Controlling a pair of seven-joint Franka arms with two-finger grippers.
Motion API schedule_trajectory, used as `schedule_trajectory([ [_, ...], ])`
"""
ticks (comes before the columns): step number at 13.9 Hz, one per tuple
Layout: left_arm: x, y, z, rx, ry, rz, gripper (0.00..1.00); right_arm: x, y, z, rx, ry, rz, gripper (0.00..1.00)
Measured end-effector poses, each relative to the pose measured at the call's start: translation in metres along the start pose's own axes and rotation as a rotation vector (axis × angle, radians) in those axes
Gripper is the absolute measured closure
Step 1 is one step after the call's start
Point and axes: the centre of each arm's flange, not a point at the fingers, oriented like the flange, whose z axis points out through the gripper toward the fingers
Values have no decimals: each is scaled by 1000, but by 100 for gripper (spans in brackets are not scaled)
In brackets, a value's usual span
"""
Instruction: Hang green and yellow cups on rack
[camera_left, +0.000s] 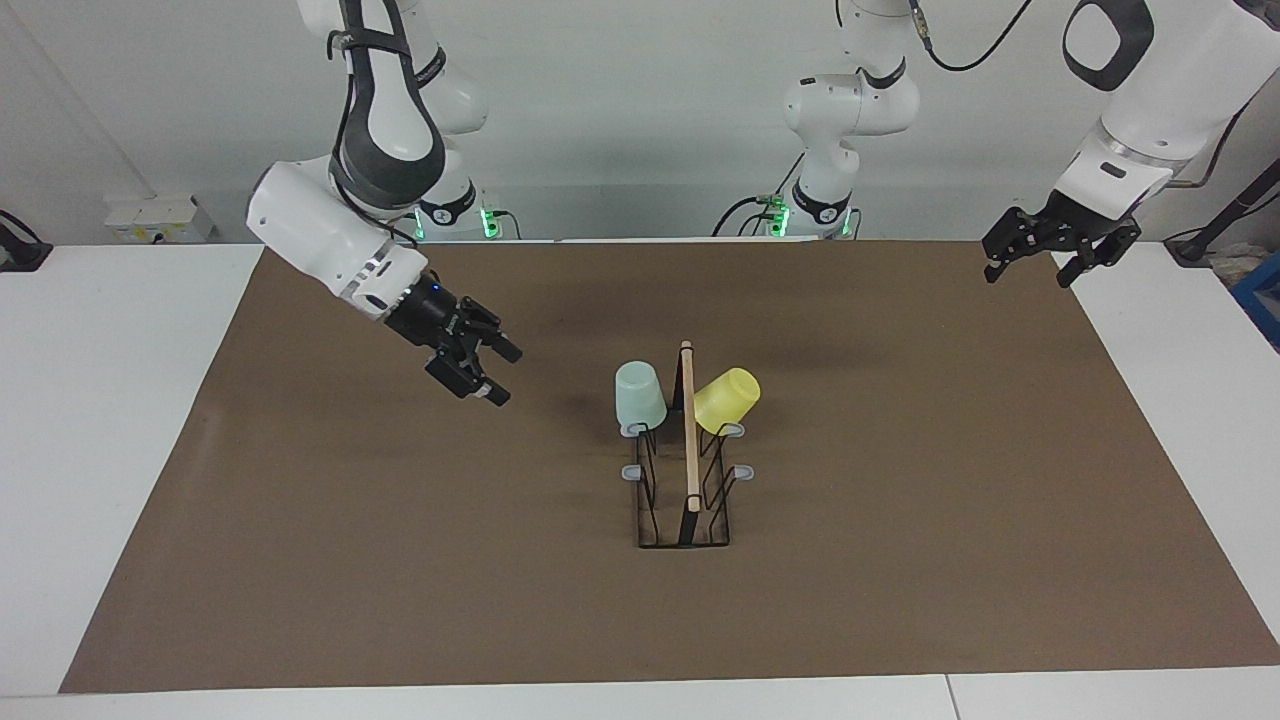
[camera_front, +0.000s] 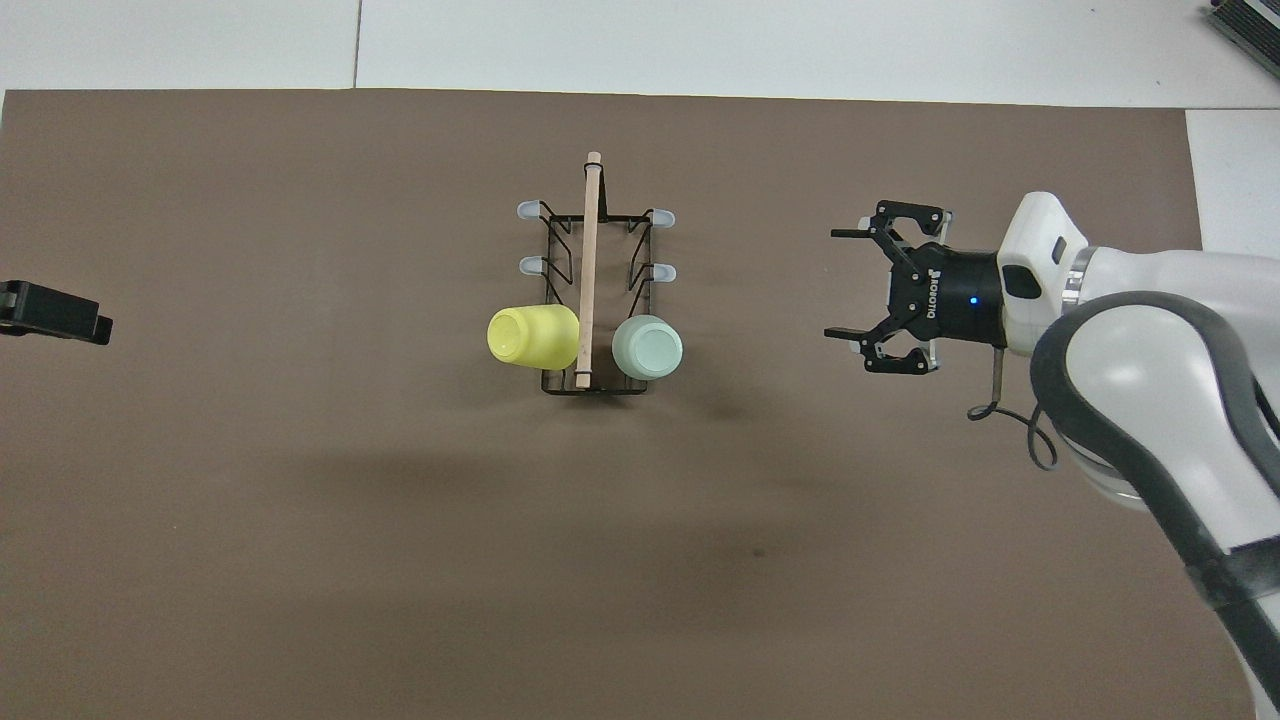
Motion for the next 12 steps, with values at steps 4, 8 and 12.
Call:
schedule_trajectory([
  [4, 0, 2, 0, 0, 0, 3, 0, -4, -4, -10, 148, -198, 132, 0],
  [8, 1, 5, -1, 0, 2, 9, 0, -10, -11, -9, 182, -364, 353, 0],
  [12, 1, 6, -1, 0, 2, 11, 0, -5, -15, -6, 142, -450, 648, 0],
])
